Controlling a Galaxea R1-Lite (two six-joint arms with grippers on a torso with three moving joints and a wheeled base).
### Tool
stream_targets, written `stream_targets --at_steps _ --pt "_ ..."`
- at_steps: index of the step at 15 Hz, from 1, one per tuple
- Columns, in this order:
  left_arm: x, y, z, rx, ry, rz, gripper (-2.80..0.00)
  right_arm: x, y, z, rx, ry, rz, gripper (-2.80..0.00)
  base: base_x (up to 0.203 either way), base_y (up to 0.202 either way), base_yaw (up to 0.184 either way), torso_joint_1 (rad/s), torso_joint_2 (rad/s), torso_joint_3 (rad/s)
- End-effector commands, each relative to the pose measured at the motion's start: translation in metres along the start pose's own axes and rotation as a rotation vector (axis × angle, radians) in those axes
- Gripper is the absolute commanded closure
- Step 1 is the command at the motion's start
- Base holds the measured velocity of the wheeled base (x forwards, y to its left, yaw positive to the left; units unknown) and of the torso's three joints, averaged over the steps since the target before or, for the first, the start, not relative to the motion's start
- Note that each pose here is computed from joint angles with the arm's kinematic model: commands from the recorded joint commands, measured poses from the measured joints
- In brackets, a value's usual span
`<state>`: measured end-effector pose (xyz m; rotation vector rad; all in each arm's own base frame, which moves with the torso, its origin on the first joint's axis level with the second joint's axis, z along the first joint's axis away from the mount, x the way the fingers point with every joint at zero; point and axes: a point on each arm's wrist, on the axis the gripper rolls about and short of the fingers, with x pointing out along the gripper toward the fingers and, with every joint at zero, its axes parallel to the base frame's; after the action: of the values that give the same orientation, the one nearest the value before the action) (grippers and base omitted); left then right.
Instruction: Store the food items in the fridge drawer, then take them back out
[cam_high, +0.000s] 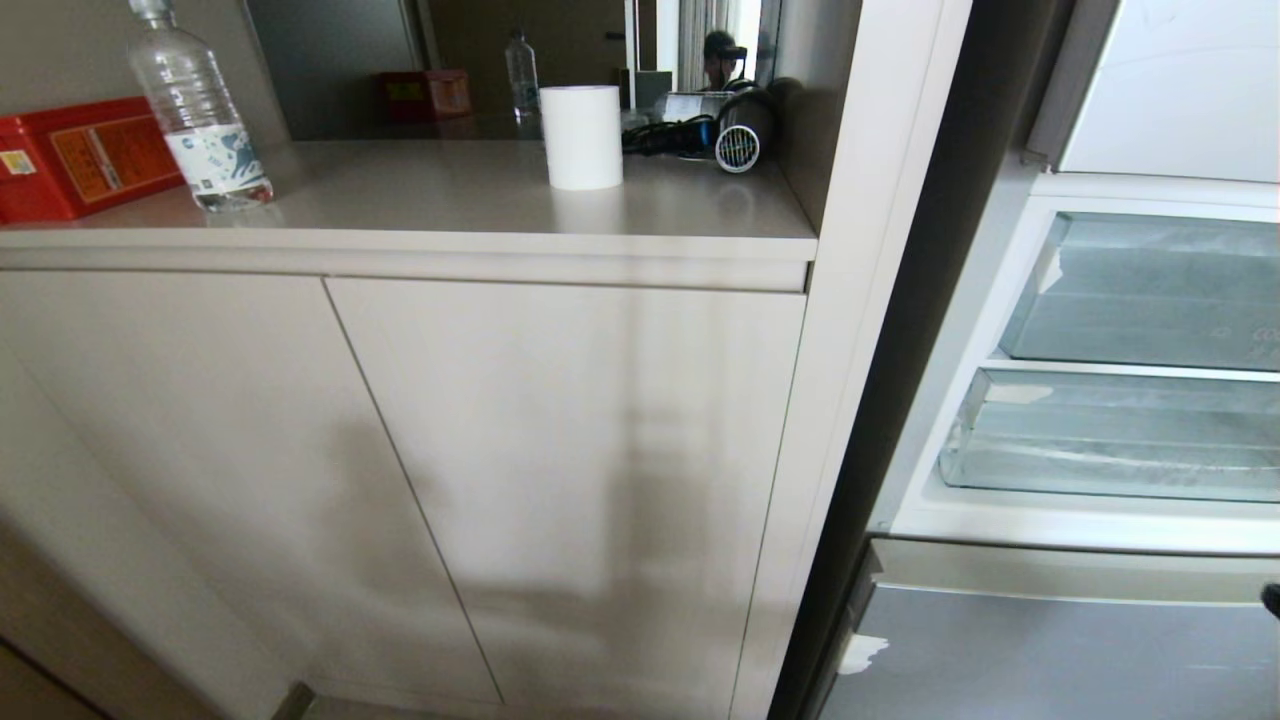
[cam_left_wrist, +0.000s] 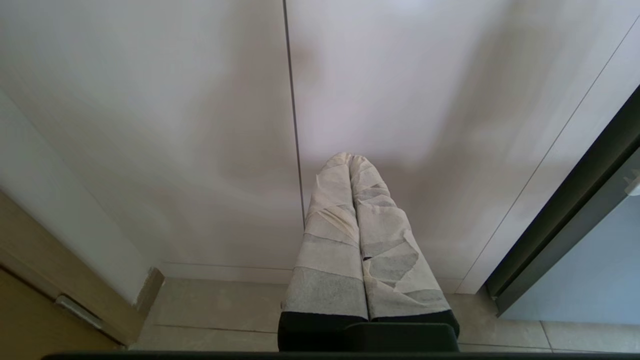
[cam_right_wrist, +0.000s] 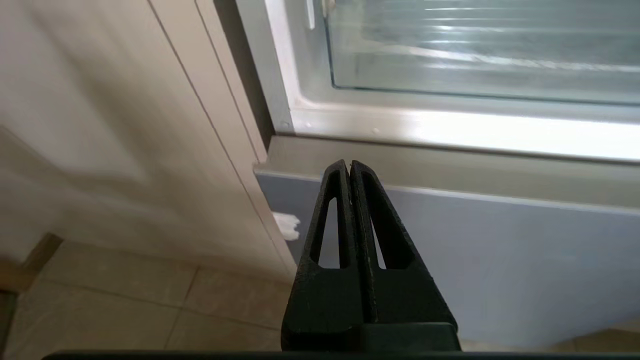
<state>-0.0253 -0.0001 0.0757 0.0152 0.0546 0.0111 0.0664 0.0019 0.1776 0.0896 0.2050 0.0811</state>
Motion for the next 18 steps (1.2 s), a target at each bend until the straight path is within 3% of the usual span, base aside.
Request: stream_targets --at_steps 1,4,5,9,12,18 --pt "0.0 0.0 0.0 0.0 0.001 0.001 0.0 0.057 -0.005 0.002 0.013 0.129 -0.001 0.0 0.0 0.0 0.0 0.0 0.0 0.0" --pt "0.0 0.0 0.0 0.0 0.001 0.001 0.0 0.102 -0.007 0.002 0.006 0.097 0.032 0.0 0.0 0.0 0.0 0.0 0.0 0.0" --pt "0.0 0.0 0.0 0.0 0.001 0.001 0.0 0.11 -0.007 0.001 0.003 0.09 0.042 -2.75 0.0 0.0 0.0 0.0 0.0 0.0" --pt "0.0 0.0 0.0 0.0 0.001 0.001 0.0 0.135 -0.001 -0.009 -0.008 0.067 0.09 -2.8 0.0 0.0 0.0 0.0 0.0 0.0" --pt "0.0 0.0 0.0 0.0 0.0 0.001 0.0 0.152 -0.001 -0.02 -0.02 -0.009 0.103 -2.8 0.0 0.0 0.0 0.0 0.0 0.0" --pt "0.0 0.0 0.0 0.0 0.001 0.001 0.0 0.176 -0.006 -0.038 -0.019 -0.049 0.045 -2.8 0.0 0.0 0.0 0.0 0.0 0.0"
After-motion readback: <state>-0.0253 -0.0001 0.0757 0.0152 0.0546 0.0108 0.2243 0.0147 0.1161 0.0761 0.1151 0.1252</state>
